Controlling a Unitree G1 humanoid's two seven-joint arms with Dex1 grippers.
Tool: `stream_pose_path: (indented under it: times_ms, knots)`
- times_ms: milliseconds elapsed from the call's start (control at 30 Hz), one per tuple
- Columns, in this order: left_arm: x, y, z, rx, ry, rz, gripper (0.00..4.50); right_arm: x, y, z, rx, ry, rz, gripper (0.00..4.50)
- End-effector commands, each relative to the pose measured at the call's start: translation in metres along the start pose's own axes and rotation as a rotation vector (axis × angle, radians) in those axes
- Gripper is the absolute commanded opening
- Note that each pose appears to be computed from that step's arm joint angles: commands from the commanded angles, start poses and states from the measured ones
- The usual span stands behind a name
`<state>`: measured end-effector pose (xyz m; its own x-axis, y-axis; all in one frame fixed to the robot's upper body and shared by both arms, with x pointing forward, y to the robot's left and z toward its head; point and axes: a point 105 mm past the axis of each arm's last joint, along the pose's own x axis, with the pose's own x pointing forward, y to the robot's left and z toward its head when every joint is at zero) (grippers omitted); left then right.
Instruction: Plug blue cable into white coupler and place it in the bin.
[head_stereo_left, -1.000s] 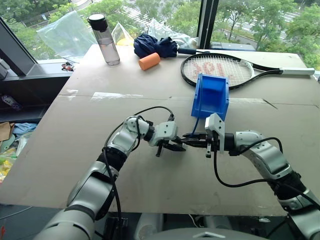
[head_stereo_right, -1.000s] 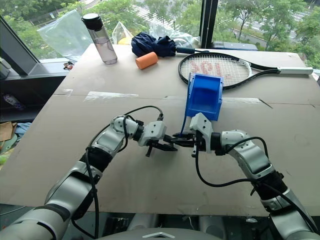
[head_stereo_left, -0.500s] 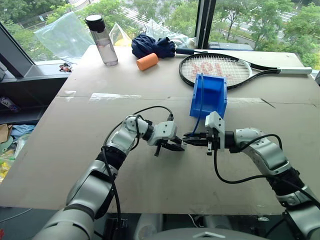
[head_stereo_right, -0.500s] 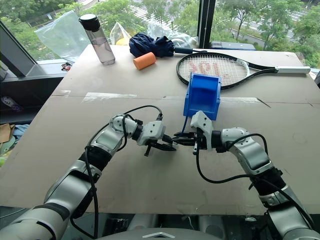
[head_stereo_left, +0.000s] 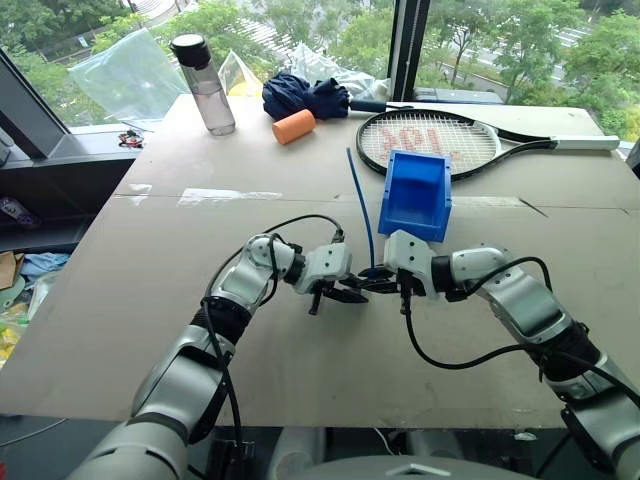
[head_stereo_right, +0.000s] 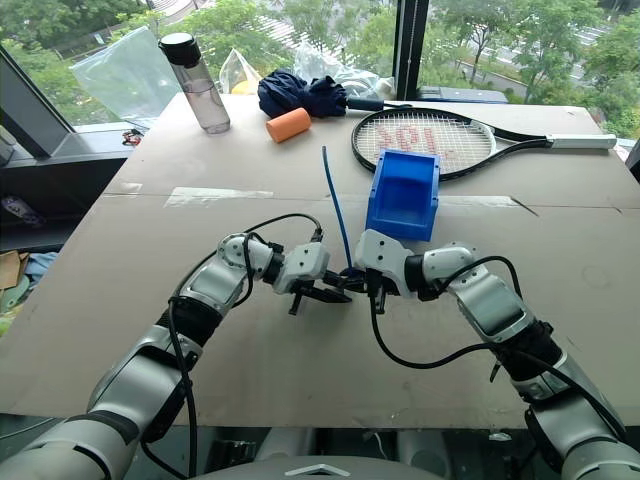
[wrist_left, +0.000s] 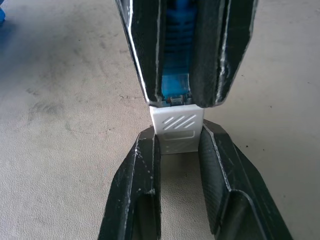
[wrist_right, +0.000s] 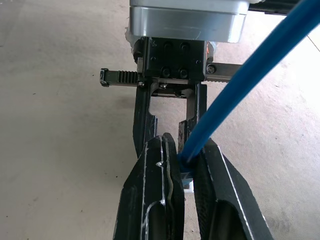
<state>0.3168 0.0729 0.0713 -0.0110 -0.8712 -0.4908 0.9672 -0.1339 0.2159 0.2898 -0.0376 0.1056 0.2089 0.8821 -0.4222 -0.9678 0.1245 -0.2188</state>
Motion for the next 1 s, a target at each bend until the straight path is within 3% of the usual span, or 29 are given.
stream_pose_path:
  times_ms: [33,167,267,433,567,600,633,733,800,867,1000]
  knots:
    - [-0.004,0.005,0.022,0.003,-0.091,0.061,0.46,0.004,-0.002,-0.010,0.053,-0.072,-0.114,0.00]
    - [-0.030,0.003,0.034,-0.119,-0.209,0.240,2.32,-0.026,-0.020,0.020,0.204,-0.271,-0.285,0.00]
    - [-0.057,-0.007,0.039,-0.266,-0.275,0.419,3.35,-0.058,-0.036,0.037,0.288,-0.356,-0.374,0.00]
    - [-0.080,-0.023,0.051,-0.302,-0.371,0.570,3.35,-0.093,-0.098,0.054,0.382,-0.355,-0.567,0.00]
    - [-0.082,-0.023,0.066,-0.284,-0.399,0.599,3.35,-0.097,-0.133,0.044,0.509,-0.269,-0.589,0.00]
    - [-0.083,-0.023,0.068,-0.282,-0.403,0.604,3.37,-0.097,-0.140,0.041,0.524,-0.246,-0.586,0.88]
    - [-0.085,-0.022,0.072,-0.277,-0.408,0.613,3.37,-0.096,-0.148,0.038,0.565,-0.239,-0.580,1.17]
    - [-0.087,-0.019,0.080,-0.262,-0.418,0.629,3.37,-0.100,-0.162,0.031,0.585,-0.207,-0.596,2.62]
    - [-0.088,-0.019,0.085,-0.248,-0.427,0.631,3.37,-0.107,-0.163,0.032,0.550,-0.199,-0.600,3.68]
    - [-0.087,-0.021,0.087,-0.245,-0.420,0.621,3.37,-0.120,-0.155,0.035,0.447,-0.196,-0.598,4.42]
    - [-0.083,-0.032,0.080,-0.281,-0.385,0.584,3.37,-0.150,-0.108,0.044,0.297,-0.298,-0.538,4.42]
